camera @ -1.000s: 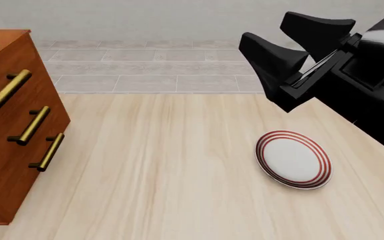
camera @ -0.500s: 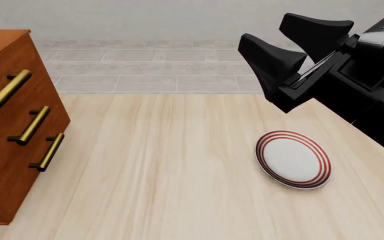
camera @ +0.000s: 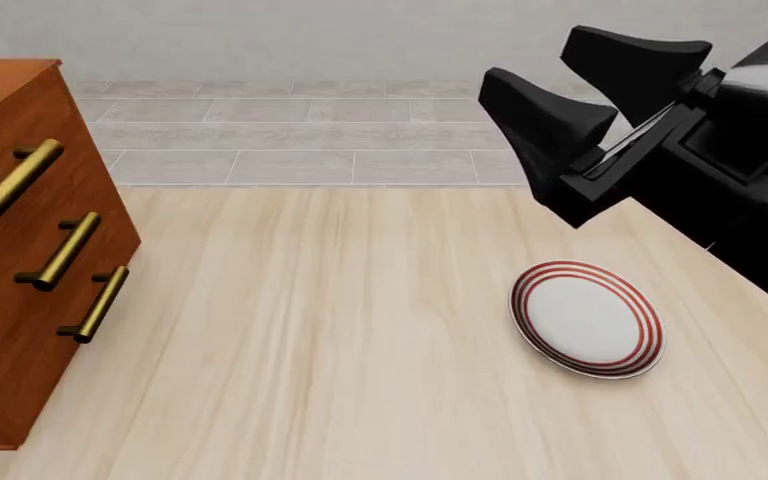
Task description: Put the bowl on top of the cabinet.
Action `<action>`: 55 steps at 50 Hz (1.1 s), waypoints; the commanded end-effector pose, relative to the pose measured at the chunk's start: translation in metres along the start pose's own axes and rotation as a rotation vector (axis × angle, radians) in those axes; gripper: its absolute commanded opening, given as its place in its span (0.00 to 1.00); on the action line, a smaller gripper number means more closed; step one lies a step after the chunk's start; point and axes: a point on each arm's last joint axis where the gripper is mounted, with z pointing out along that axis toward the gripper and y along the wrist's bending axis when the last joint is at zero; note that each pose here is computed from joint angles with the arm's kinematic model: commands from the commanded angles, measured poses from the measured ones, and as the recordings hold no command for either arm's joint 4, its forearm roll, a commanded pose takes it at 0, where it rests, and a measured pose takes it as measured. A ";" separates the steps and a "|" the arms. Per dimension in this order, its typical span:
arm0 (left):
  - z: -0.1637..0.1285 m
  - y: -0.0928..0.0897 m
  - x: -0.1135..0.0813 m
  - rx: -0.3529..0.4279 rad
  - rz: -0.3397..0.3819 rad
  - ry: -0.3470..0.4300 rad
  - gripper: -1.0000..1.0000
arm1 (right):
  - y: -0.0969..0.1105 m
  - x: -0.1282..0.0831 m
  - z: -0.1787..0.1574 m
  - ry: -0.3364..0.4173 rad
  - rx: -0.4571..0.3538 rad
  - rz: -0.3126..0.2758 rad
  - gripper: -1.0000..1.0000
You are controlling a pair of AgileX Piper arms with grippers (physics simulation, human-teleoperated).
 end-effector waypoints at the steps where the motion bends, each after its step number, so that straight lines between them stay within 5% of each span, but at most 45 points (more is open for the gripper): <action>1: 0.002 0.000 -0.004 -0.001 0.013 -0.005 1.00 | 0.000 0.000 0.000 -0.001 0.000 -0.001 1.00; 37: 0.001 -0.003 -0.042 0.007 -0.006 -0.054 1.00 | -0.003 0.002 0.002 0.003 0.013 -0.001 1.00; 55: -0.034 -0.012 -0.074 0.039 -0.025 -0.125 1.00 | -0.002 -0.002 0.000 -0.006 0.011 -0.002 1.00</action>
